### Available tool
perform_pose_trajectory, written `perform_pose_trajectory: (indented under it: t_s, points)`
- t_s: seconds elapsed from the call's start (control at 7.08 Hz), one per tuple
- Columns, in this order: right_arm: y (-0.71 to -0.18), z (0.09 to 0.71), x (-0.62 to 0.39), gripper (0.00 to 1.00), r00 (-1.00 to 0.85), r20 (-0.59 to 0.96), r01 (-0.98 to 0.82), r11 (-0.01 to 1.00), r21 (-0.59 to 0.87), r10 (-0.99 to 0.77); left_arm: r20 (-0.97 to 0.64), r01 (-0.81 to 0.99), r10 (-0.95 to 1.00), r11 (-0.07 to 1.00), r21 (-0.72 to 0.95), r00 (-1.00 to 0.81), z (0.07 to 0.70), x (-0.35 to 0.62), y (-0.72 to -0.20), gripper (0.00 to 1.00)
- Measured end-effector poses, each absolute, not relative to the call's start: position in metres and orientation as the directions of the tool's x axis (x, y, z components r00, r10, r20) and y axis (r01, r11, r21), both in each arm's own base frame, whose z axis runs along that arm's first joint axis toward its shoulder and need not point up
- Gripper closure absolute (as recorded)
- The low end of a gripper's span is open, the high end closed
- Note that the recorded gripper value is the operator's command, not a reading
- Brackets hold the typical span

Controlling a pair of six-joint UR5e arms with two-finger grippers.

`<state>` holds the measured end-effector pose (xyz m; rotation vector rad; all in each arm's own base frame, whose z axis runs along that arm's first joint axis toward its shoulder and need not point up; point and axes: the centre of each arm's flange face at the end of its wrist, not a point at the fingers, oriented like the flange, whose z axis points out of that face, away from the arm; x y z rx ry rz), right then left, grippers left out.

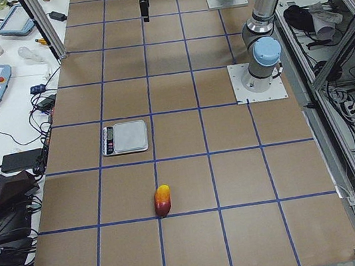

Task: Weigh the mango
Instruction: 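Move the left gripper back and down toward the mango near the robot, then lower the left gripper onto the red-yellow mango and close on it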

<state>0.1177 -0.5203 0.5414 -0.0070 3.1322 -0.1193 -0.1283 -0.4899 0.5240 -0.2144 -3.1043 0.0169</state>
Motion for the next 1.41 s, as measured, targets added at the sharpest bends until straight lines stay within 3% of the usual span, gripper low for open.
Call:
perform_pose_trajectory:
  t_s: [0.71,1.13,1.41]
  points:
    - [-0.520,0.542,0.118,0.00,-1.000,-0.007,-0.004,0.997,-0.077,-0.005,-0.004,0.497,0.500,0.862,0.099,-0.866,0.534,0.014,-0.477,0.00]
    - [-0.520,0.542,0.118,0.00,-1.000,-0.007,-0.005,0.997,-0.077,-0.005,0.051,0.626,0.624,0.772,0.109,-0.780,0.526,0.163,-0.457,0.00]
    - [-0.520,0.542,0.118,0.00,-1.000,-0.007,-0.004,0.997,-0.077,-0.005,0.037,0.749,0.751,0.652,0.115,-0.660,0.505,0.260,-0.450,0.00]
